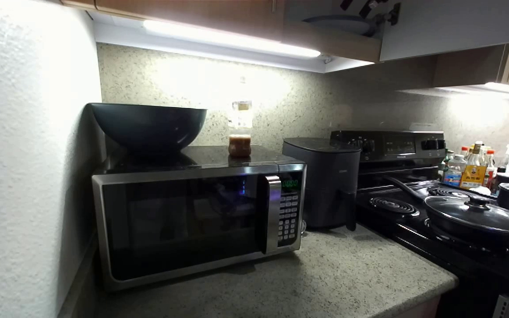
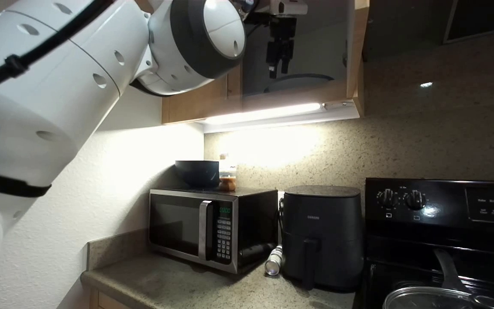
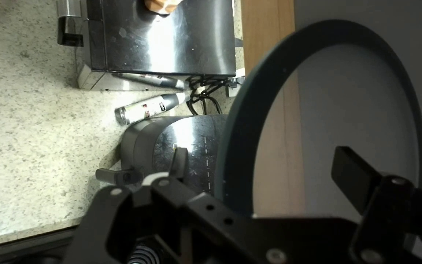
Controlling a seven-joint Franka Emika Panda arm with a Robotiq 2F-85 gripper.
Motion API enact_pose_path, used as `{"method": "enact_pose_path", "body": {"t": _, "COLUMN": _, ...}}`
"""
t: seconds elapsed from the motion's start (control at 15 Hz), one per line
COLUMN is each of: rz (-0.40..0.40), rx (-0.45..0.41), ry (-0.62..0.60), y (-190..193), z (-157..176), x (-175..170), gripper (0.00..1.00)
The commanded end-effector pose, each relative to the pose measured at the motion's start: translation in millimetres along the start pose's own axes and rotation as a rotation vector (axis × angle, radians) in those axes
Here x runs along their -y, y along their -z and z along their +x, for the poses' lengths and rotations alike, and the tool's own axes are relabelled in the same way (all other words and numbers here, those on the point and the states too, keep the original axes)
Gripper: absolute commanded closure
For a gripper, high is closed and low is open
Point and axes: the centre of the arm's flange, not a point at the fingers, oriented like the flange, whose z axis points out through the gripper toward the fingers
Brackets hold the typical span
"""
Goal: Take the plastic object in the top cabinet and put it on the counter
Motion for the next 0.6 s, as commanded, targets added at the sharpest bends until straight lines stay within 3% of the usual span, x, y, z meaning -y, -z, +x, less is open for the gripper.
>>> {"method": "enact_pose_path", "body": {"t": 0.0, "rz": 0.048, "rx": 0.025, "ry": -0.038, "y": -17.4, "z": 9.2, "x": 2.5, "gripper": 0.00}}
{"method": "enact_pose_path", "body": {"t": 0.47, "rz": 0.058, "rx": 0.059, "ry": -0.059, "y": -32.2, "z": 17.6, "x": 6.8, "gripper": 0.00}}
{"method": "enact_pose_path", "body": {"t": 0.53, "rz": 0.059, "rx": 0.061, "ry": -0.055, "y": -33.9, "z": 18.3, "x": 8.2, "gripper": 0.25}}
